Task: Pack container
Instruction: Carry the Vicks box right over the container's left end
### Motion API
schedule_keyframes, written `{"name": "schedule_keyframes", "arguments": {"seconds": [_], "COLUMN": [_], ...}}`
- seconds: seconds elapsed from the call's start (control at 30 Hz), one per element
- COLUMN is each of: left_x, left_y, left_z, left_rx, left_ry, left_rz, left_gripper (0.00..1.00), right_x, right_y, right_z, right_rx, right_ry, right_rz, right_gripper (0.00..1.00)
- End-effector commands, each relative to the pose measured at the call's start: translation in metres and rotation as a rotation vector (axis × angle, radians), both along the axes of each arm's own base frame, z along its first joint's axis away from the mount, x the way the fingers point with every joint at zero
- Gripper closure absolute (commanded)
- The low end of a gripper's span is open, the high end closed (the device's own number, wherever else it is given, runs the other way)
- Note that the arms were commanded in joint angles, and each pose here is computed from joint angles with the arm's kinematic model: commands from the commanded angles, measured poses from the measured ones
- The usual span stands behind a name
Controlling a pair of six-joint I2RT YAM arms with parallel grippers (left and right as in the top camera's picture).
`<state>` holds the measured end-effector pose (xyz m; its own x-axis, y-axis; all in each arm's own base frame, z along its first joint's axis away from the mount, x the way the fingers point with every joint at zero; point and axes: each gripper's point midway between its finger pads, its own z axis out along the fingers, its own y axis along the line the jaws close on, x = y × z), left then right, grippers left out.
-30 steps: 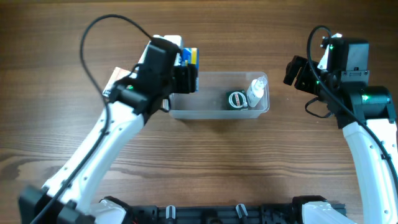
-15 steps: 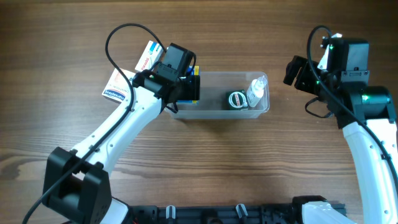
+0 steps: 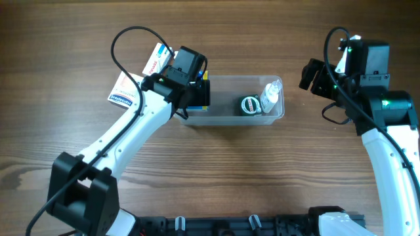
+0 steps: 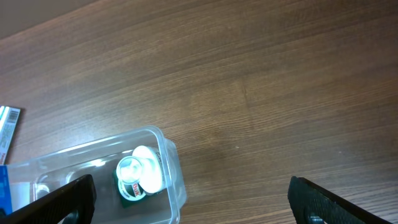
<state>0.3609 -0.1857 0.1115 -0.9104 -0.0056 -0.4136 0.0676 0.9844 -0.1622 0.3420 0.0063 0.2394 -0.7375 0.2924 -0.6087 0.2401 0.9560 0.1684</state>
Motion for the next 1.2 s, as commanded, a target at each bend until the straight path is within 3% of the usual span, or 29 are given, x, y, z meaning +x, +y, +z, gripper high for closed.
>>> {"name": "schedule_keyframes", "arguments": {"seconds": [0.0,0.1,0.2,0.53,0.73,0.8,0.9,0.97,1.0,1.1,1.17], "left_x": [0.005,0.004,0.005,0.004,0.001,-0.001,-0.002,0.0,0.002,0.008,0.012], "left_y": [0.0,0.0,0.0,0.0,-0.001,-0.004,-0.01,-0.01,-0.012,-0.015,-0.018], "left_z": [-0.008,-0.012,-0.012,-0.004,0.024,0.032,0.037,0.036,0.037,0.041,0.042], "left_rx": [0.015,0.02,0.02,0.011,-0.03,-0.059,-0.092,-0.092,-0.098,-0.112,-0.119], "left_ry": [0.013,0.022,0.023,0.006,-0.045,-0.055,-0.06,-0.065,-0.075,-0.102,-0.116], "left_rz": [0.023,0.022,0.022,0.022,0.017,0.005,-0.01,-0.009,-0.009,-0.01,-0.012], "left_gripper": [0.25,0.2,0.01,0.01,0.07,0.13,0.32,0.55,0.75,0.92,0.95], "right_x": [0.001,0.001,0.001,0.001,0.001,0.001,0.001,0.001,0.001,0.001,0.001], "right_y": [-0.001,-0.001,-0.001,-0.001,-0.001,-0.001,-0.001,-0.001,-0.001,-0.001,-0.001], "right_z": [0.004,0.004,0.004,0.004,0.004,0.004,0.004,0.004,0.004,0.004,0.004], "right_rx": [-0.013,-0.013,-0.013,-0.014,-0.013,-0.013,-0.013,-0.013,-0.013,-0.013,-0.013], "right_ry": [-0.01,-0.01,-0.01,-0.01,-0.01,-0.01,-0.01,-0.01,-0.01,-0.01,-0.01], "right_rz": [0.006,0.006,0.006,0.007,0.006,0.006,0.006,0.006,0.006,0.007,0.007], "right_gripper": [0.0,0.0,0.0,0.0,0.0,0.0,0.0,0.0,0.0,0.0,0.0]}}
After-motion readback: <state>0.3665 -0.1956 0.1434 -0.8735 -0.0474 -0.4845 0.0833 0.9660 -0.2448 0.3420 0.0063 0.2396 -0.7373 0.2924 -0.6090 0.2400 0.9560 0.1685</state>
